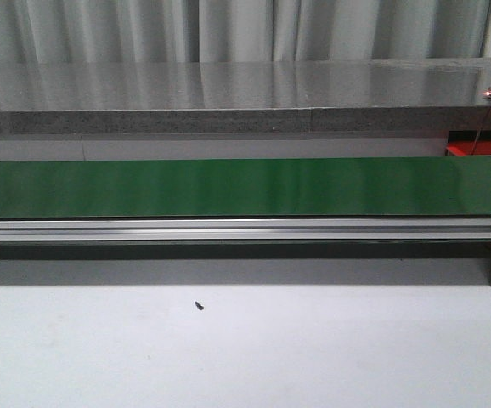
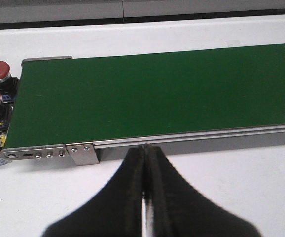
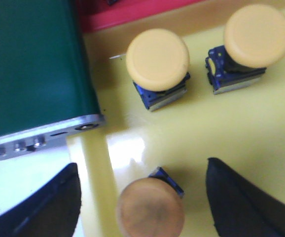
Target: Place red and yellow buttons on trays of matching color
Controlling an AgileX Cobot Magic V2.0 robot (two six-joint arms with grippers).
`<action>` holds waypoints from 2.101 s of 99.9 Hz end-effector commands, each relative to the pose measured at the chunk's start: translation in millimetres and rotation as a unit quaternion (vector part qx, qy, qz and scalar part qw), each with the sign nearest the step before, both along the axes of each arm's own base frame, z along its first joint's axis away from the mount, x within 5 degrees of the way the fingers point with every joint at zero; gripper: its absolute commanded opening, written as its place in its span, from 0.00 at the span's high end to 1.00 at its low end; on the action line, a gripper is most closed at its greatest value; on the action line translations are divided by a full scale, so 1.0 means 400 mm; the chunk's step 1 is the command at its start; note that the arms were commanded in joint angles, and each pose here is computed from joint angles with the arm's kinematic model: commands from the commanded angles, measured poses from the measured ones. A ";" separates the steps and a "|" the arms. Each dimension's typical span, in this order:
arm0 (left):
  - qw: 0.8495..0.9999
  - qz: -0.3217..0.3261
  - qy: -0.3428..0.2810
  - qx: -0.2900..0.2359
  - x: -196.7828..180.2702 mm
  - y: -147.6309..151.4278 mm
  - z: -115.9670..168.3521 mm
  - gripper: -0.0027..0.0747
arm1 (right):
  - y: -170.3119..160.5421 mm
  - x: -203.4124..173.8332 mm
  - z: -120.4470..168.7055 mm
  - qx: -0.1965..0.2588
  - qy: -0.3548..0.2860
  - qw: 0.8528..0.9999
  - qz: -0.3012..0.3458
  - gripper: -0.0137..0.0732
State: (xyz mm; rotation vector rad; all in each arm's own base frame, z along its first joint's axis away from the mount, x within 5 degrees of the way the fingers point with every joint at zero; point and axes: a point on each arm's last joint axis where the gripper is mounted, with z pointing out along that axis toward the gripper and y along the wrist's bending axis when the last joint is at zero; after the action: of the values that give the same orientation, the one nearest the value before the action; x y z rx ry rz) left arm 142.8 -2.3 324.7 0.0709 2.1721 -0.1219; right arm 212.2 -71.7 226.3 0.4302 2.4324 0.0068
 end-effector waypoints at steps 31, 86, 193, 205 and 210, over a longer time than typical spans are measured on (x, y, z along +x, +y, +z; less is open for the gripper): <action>0.999 0.004 -0.036 -0.007 0.004 -0.002 0.032 0.99 | 0.108 -0.038 0.118 -0.022 -0.084 0.992 0.092 0.92; 0.998 0.031 -0.034 -0.053 0.005 -0.002 0.034 0.99 | 0.207 -0.130 0.216 -0.047 -0.198 0.961 0.190 0.91; 0.948 0.269 0.150 -0.086 0.355 0.410 -0.042 0.24 | 0.206 -0.144 0.189 -0.052 -0.202 0.960 0.187 0.91; 0.941 0.262 0.189 -0.098 0.398 0.435 -0.084 0.26 | 0.206 -0.144 0.189 -0.052 -0.202 0.960 0.187 0.91; 0.938 0.259 0.204 -0.104 0.416 0.444 -0.102 0.26 | 0.206 -0.144 0.189 -0.052 -0.202 0.960 0.187 0.91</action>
State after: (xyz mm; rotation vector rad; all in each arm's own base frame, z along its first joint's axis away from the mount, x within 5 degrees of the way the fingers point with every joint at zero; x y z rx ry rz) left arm 297.9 169.5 270.6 -0.7125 2.5448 -0.0598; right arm 151.2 12.4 287.1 -0.0921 2.1604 0.1441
